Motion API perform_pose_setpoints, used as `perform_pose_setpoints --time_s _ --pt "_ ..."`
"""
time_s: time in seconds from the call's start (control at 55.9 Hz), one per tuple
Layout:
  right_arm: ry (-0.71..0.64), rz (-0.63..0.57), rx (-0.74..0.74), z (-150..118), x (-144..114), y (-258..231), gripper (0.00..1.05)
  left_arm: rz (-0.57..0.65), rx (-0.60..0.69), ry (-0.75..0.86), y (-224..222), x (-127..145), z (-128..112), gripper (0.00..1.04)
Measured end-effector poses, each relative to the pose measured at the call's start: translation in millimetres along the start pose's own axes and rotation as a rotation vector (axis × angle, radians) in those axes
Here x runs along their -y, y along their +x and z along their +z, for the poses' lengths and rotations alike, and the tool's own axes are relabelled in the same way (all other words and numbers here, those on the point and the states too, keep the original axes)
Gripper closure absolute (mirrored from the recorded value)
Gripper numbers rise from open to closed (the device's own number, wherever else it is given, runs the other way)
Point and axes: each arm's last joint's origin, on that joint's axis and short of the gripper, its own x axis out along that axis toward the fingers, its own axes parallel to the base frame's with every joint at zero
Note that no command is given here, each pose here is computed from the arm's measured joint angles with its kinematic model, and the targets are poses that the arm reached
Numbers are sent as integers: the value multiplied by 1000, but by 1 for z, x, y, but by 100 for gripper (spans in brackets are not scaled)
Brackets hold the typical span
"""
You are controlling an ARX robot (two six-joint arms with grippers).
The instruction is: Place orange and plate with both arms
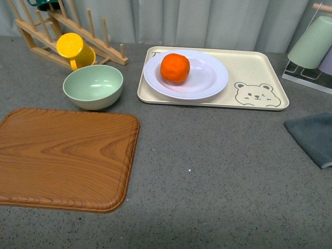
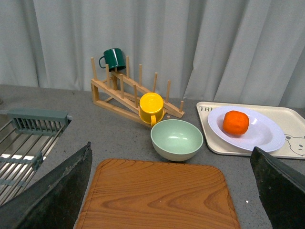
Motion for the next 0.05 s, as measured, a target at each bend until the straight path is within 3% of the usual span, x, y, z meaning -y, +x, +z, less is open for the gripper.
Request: perform_pose_setpoints --time_s 0.054 --pt "0 0 0 0 0 0 9 0 0 0 0 0 0 6"
